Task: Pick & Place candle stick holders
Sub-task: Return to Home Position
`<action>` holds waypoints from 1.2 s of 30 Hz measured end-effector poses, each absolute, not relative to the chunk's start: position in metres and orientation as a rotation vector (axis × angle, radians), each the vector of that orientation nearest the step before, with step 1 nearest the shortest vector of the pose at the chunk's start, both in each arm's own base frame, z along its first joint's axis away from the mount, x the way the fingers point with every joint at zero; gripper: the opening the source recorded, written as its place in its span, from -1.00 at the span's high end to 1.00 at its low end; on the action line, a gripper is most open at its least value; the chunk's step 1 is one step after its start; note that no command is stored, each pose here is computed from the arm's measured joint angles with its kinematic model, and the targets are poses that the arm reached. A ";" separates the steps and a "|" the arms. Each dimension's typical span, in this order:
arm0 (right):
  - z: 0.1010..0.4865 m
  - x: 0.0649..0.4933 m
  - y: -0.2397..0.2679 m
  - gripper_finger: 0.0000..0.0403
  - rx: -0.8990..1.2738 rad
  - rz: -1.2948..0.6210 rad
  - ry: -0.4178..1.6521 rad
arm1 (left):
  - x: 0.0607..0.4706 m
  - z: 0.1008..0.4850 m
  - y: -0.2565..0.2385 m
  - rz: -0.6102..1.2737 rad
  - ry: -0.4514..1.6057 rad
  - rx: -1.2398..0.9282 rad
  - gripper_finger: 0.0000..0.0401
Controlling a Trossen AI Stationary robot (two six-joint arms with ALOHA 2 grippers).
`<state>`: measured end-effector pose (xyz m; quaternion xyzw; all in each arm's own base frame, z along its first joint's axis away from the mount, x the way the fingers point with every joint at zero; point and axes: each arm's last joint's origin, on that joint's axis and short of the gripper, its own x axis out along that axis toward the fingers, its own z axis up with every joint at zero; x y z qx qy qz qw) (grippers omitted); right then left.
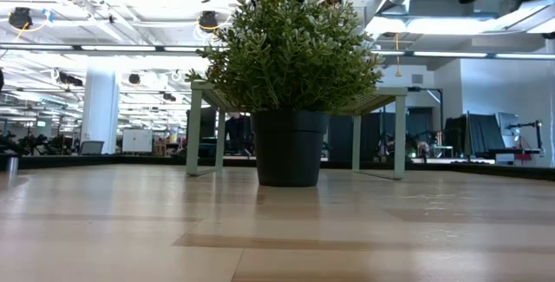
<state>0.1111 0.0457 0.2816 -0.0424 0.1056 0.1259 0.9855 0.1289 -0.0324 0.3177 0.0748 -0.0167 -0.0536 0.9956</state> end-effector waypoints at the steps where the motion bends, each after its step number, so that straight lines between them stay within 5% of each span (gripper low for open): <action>1: 0.282 0.109 0.045 1.00 -0.083 0.253 0.204 | 0.127 0.317 -0.033 -0.119 -0.025 0.152 0.97; 14: 0.288 0.096 0.039 1.00 -0.098 0.255 0.138 | 0.124 0.289 -0.037 -0.165 0.096 0.178 0.98; 24: 0.289 0.095 0.036 1.00 -0.096 0.194 0.120 | 0.126 0.268 -0.038 -0.149 0.148 -0.091 0.96; 36: 0.288 0.095 0.036 1.00 0.030 0.171 0.147 | 0.126 0.269 -0.038 -0.148 0.143 -0.105 0.94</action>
